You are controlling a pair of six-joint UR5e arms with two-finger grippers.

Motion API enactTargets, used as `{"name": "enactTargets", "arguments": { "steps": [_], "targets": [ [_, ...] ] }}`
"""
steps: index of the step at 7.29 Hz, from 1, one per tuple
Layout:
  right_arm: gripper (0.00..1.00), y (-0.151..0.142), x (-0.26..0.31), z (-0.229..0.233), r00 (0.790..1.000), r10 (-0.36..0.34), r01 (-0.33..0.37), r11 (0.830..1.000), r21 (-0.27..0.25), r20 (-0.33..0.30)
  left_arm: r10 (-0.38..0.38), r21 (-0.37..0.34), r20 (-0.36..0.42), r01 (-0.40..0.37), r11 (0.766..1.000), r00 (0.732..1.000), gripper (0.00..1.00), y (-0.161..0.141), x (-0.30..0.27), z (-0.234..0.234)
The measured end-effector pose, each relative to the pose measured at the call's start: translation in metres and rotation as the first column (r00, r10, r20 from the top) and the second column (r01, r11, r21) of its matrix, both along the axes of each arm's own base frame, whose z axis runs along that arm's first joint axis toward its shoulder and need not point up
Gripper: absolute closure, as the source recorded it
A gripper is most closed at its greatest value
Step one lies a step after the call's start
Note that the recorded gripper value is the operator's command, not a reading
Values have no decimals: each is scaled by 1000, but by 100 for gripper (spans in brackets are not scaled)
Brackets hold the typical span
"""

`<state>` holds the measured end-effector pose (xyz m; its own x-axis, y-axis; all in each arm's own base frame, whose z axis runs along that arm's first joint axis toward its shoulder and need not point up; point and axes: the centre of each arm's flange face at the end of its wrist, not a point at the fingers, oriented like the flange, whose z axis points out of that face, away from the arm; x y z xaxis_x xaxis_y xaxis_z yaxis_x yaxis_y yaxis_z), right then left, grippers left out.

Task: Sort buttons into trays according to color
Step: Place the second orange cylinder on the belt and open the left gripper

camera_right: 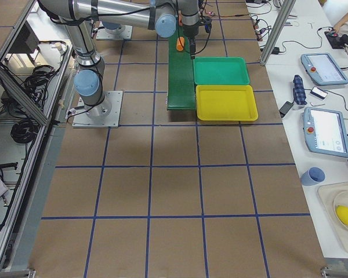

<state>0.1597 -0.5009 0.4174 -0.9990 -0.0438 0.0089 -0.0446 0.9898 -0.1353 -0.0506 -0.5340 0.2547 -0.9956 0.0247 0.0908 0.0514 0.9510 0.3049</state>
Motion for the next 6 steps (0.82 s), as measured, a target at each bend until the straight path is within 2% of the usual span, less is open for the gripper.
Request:
{"name": "enactTargets", "arguments": {
  "steps": [2, 4, 6],
  "targets": [
    [0, 0, 0, 0, 1000, 4, -4, 1000, -1, -1, -5, -14, -11, 5, 1000, 1000, 0, 4, -4, 7],
    [0, 0, 0, 1, 1000, 5, -5, 1000, -1, -1, 7, -74, 1, -7, 997, 1000, 0, -2, 6, 36],
    [0, 0, 0, -1, 1000, 6, -6, 1000, 6, -1, 75, -153, 19, -72, 986, 997, 0, -26, 62, 70]
  ]
}}
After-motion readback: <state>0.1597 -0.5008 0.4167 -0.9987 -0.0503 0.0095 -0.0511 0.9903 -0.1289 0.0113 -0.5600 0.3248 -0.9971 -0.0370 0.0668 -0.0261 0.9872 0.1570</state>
